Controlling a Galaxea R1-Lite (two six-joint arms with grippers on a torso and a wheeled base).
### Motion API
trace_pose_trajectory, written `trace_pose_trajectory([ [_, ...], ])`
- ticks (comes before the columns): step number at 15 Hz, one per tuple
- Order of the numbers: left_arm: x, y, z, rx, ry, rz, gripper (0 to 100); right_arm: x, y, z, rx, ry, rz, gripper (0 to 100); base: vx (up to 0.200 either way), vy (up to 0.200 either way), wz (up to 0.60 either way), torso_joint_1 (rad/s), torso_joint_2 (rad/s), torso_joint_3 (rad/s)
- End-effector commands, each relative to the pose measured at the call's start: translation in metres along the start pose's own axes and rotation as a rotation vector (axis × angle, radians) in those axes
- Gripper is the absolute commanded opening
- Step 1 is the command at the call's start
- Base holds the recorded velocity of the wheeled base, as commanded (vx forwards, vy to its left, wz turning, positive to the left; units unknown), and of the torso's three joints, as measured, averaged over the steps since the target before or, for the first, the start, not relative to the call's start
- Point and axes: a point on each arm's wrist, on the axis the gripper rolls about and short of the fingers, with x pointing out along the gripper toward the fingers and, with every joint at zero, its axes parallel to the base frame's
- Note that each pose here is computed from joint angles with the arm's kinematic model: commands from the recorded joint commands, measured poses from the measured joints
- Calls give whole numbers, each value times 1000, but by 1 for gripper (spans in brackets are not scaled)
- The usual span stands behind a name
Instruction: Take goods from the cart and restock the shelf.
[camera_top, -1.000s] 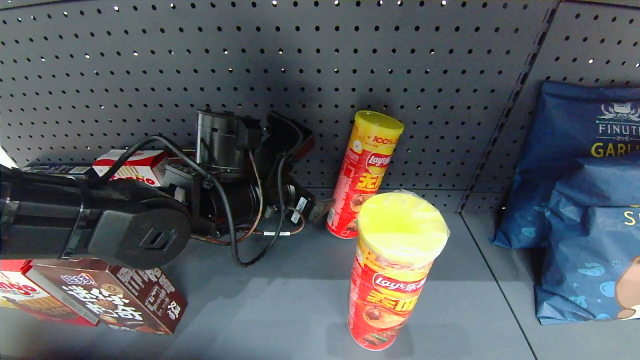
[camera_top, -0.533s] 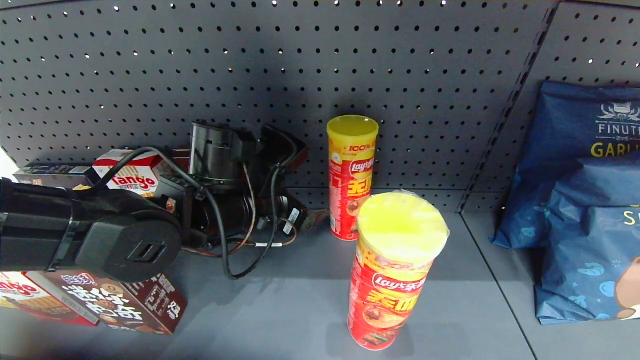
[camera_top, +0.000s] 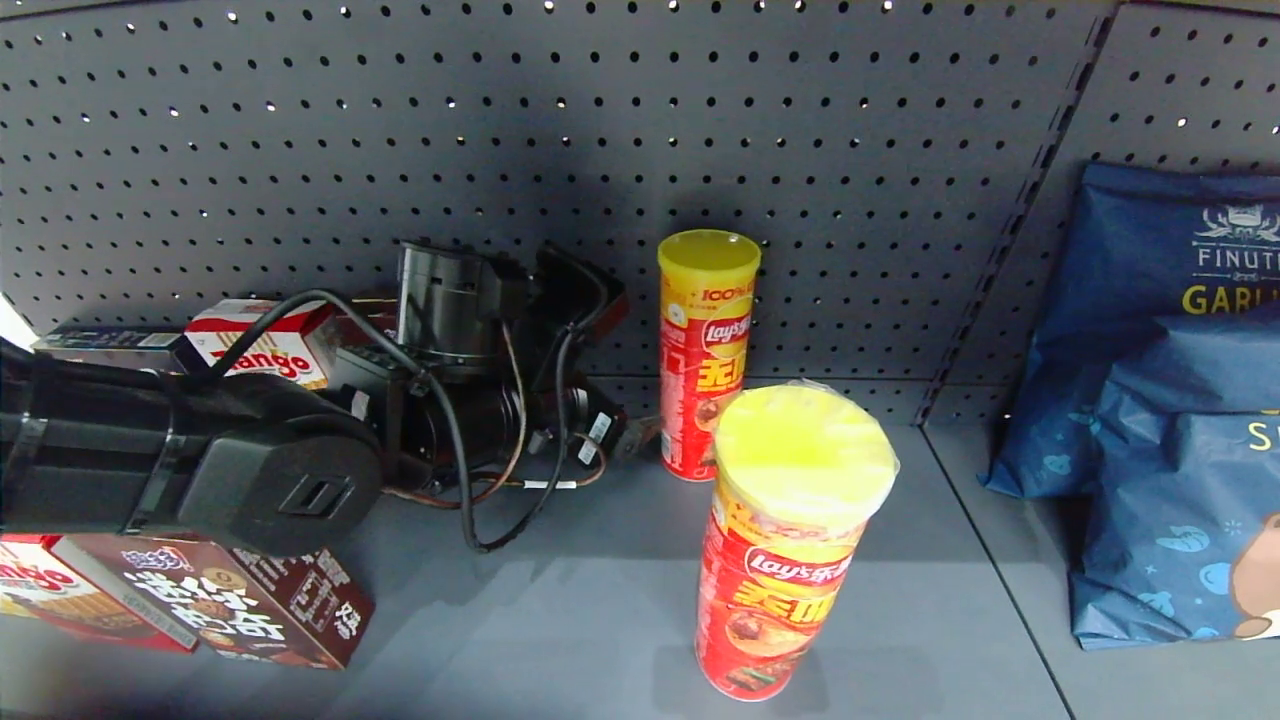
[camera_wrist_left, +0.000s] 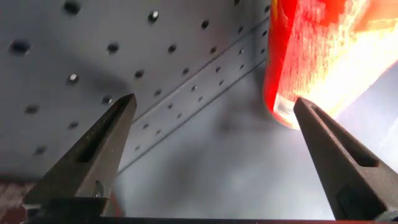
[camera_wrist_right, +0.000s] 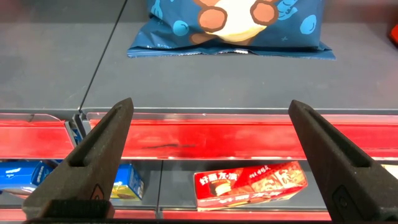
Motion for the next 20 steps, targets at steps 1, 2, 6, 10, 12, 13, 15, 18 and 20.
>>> trace_pose_trajectory([
  [1, 13, -4, -1, 3, 8, -11, 100, 0, 0, 0, 0, 1, 0, 100, 0, 0, 0, 0, 0, 0],
  [2, 16, -7, -1, 5, 9, -17, 100, 0, 0, 0, 0, 1, 0, 100, 0, 0, 0, 0, 0, 0],
  [6, 13, -10, -2, 2, 12, -24, 100, 0, 0, 0, 0, 1, 0, 100, 0, 0, 0, 0, 0, 0],
  [10, -9, -2, 4, -4, -17, -4, 100, 0, 0, 0, 0, 1, 0, 100, 0, 0, 0, 0, 0, 0],
  [12, -25, 1, 12, -6, -49, 6, 100, 0, 0, 0, 0, 1, 0, 100, 0, 0, 0, 0, 0, 0],
  [13, -46, 3, 17, -6, -80, 12, 100, 0, 0, 0, 0, 1, 0, 100, 0, 0, 0, 0, 0, 0],
  [15, -80, 3, 19, 19, -112, 34, 100, 0, 0, 0, 0, 1, 0, 100, 0, 0, 0, 0, 0, 0],
  [18, -121, 7, 20, 15, -175, 55, 100, 0, 0, 0, 0, 1, 0, 100, 0, 0, 0, 0, 0, 0],
  [20, -143, 10, 18, 10, -209, 75, 100, 0, 0, 0, 0, 1, 0, 100, 0, 0, 0, 0, 0, 0],
])
